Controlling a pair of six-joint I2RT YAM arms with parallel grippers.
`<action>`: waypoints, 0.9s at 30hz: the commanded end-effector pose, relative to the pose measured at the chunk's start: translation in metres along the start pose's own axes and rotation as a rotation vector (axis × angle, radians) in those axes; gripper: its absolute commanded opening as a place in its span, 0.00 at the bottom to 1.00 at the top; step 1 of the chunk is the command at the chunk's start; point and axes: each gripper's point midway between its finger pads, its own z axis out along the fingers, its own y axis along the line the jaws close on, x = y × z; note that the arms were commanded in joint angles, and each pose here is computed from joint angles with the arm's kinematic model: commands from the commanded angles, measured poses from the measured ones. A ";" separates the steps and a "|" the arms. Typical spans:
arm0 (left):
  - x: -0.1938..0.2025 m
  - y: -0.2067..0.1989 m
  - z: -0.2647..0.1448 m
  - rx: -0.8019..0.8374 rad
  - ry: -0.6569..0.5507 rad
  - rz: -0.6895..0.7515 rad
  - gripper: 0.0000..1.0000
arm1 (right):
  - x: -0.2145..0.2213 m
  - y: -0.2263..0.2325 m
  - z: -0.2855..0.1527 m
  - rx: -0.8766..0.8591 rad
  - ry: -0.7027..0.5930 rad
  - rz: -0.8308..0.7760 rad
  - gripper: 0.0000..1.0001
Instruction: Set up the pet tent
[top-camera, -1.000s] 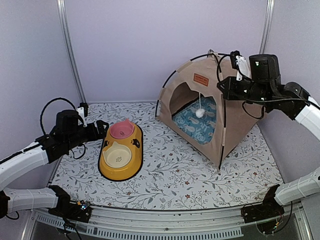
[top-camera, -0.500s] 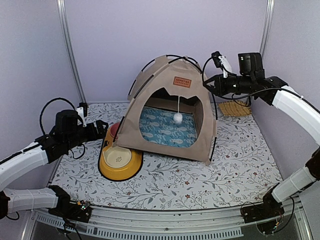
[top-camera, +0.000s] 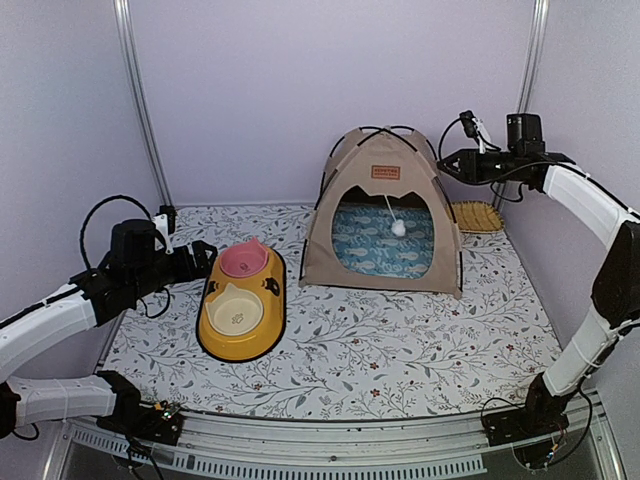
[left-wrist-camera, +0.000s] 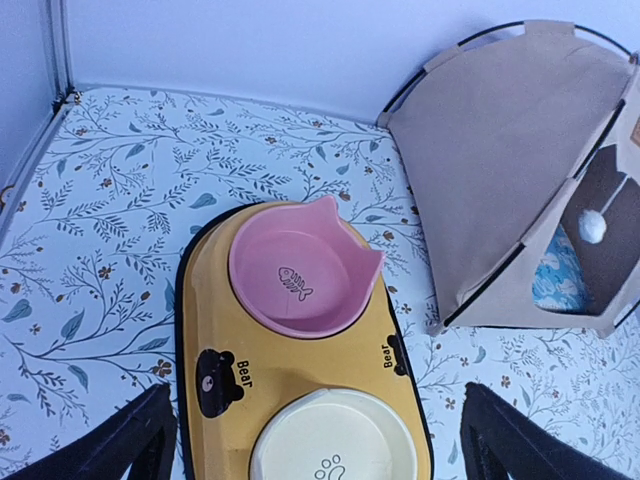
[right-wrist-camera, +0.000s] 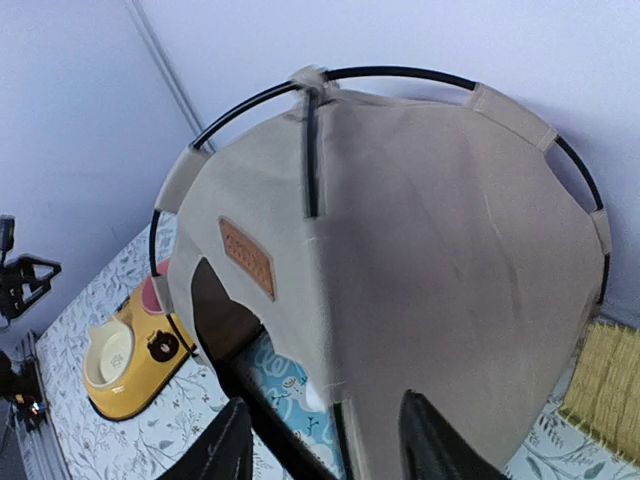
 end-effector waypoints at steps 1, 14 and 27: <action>-0.006 0.000 0.001 0.001 -0.011 -0.009 0.99 | -0.012 0.034 -0.003 -0.058 -0.071 -0.001 0.95; -0.013 0.035 0.009 -0.092 -0.040 -0.081 0.99 | 0.049 0.006 -0.086 0.352 -0.297 0.024 0.99; -0.026 0.090 0.010 -0.179 -0.251 -0.035 0.99 | 0.161 -0.072 -0.128 0.762 -0.403 0.002 0.99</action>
